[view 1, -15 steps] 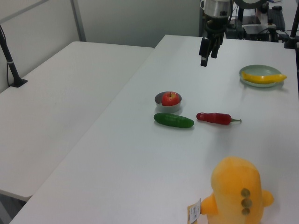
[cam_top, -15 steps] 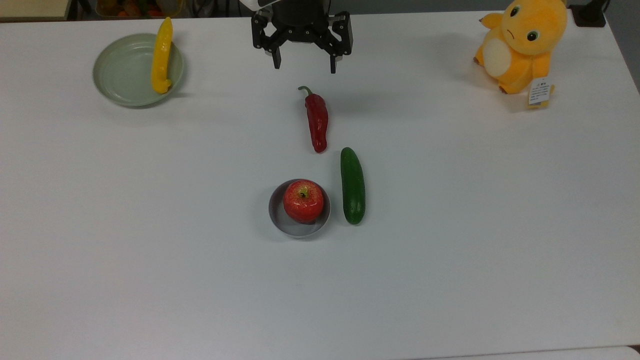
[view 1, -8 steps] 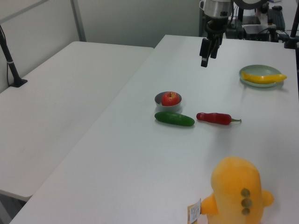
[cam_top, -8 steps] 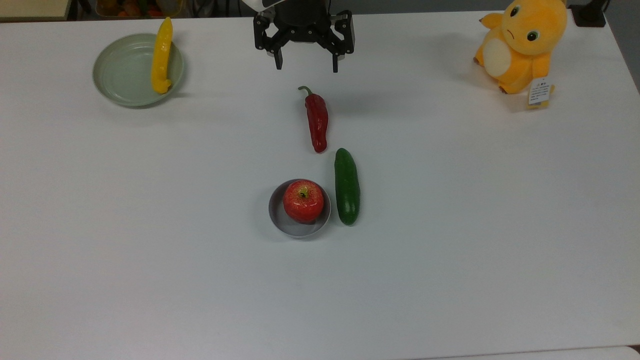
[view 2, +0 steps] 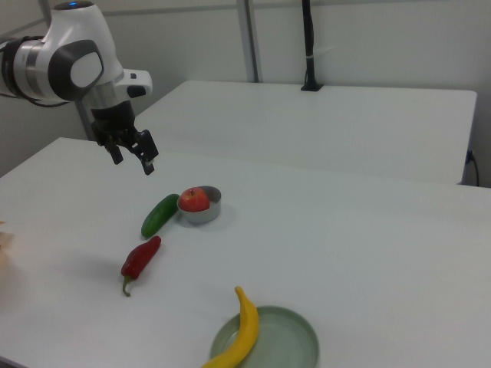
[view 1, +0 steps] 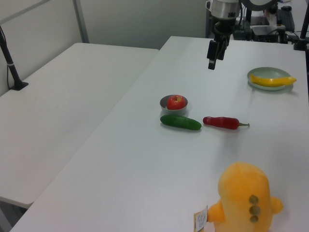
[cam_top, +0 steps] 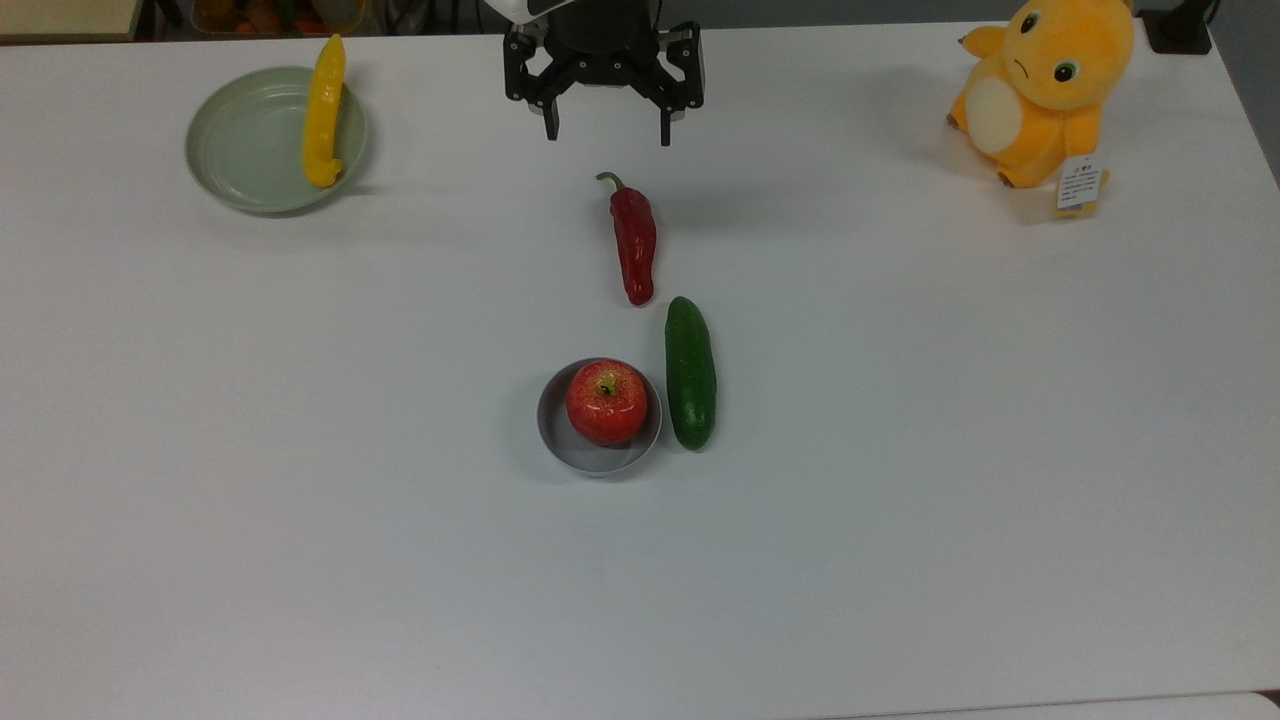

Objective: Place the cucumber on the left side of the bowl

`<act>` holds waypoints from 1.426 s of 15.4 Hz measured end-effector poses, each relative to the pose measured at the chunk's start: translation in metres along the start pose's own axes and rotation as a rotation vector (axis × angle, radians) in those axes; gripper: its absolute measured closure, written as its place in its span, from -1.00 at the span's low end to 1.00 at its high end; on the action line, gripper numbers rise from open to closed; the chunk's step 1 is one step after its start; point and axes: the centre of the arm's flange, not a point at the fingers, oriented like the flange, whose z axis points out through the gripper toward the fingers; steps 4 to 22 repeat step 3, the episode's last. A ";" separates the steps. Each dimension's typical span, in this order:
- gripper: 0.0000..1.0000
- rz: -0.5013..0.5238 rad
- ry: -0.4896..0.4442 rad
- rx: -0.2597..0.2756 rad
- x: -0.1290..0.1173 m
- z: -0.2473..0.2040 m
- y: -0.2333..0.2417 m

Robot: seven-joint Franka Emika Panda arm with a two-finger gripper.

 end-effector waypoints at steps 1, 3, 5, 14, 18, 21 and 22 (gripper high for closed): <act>-1.00 -0.002 0.001 -0.005 0.000 0.000 0.000; -1.00 -0.006 0.003 -0.013 0.000 0.000 0.000; -1.00 -0.006 0.003 -0.013 0.000 0.000 0.000; -1.00 -0.006 0.003 -0.013 0.000 0.000 0.000; -1.00 -0.006 0.003 -0.013 0.000 0.000 0.000; -1.00 -0.006 0.003 -0.013 0.000 0.000 0.000; -1.00 -0.006 0.003 -0.013 0.000 0.000 0.000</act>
